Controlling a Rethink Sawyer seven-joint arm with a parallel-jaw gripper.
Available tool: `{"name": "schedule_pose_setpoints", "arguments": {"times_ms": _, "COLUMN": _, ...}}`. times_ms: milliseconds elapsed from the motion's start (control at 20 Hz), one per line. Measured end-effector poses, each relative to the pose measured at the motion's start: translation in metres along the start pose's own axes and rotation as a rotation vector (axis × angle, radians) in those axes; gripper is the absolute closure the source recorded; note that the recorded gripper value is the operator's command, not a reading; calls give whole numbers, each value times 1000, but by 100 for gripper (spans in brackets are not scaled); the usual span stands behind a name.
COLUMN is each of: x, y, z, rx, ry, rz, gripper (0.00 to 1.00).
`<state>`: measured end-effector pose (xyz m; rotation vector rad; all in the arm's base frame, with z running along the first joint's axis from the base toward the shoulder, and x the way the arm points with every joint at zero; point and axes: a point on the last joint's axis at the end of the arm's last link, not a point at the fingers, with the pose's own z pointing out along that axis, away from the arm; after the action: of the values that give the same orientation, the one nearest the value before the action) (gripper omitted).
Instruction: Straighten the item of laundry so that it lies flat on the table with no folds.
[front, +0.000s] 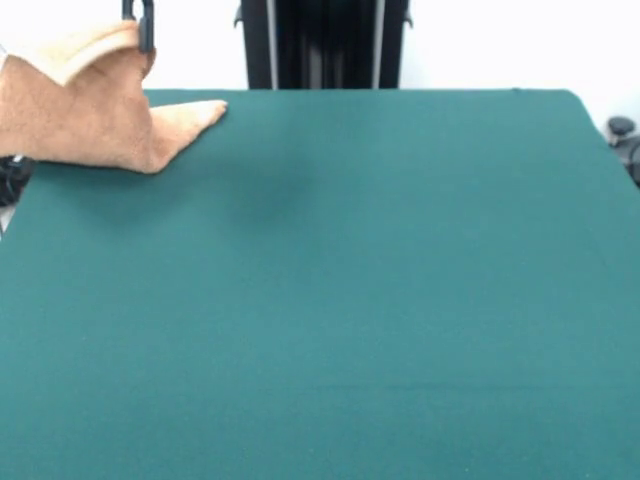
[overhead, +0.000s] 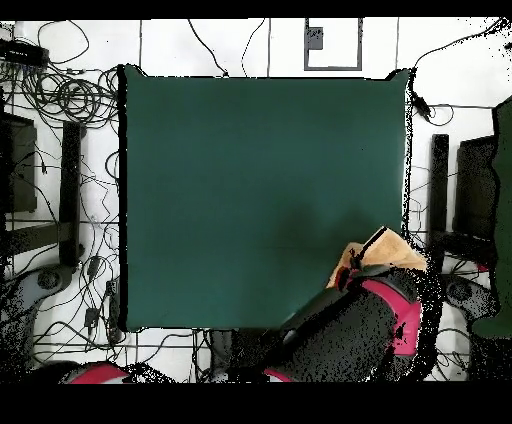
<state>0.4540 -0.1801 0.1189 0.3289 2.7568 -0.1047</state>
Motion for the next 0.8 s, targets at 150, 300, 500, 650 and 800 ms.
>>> {"name": "schedule_pose_setpoints", "arguments": {"times_ms": 150, "x": 0, "y": 4, "z": 4, "rx": 2, "ry": 21, "rz": -41, "gripper": 100}}
{"name": "schedule_pose_setpoints", "arguments": {"times_ms": 300, "x": -1, "y": 4, "z": 5, "rx": 1, "ry": 18, "rz": -40, "gripper": 100}}
{"name": "schedule_pose_setpoints", "arguments": {"times_ms": 500, "x": -7, "y": 4, "z": 5, "rx": -3, "ry": -23, "rz": 13, "gripper": 100}}
{"name": "schedule_pose_setpoints", "arguments": {"times_ms": 650, "x": -12, "y": 4, "z": 8, "rx": -8, "ry": -70, "rz": 88, "gripper": 100}}
{"name": "schedule_pose_setpoints", "arguments": {"times_ms": 800, "x": -19, "y": 2, "z": 16, "rx": -14, "ry": -132, "rz": 200, "gripper": 100}}
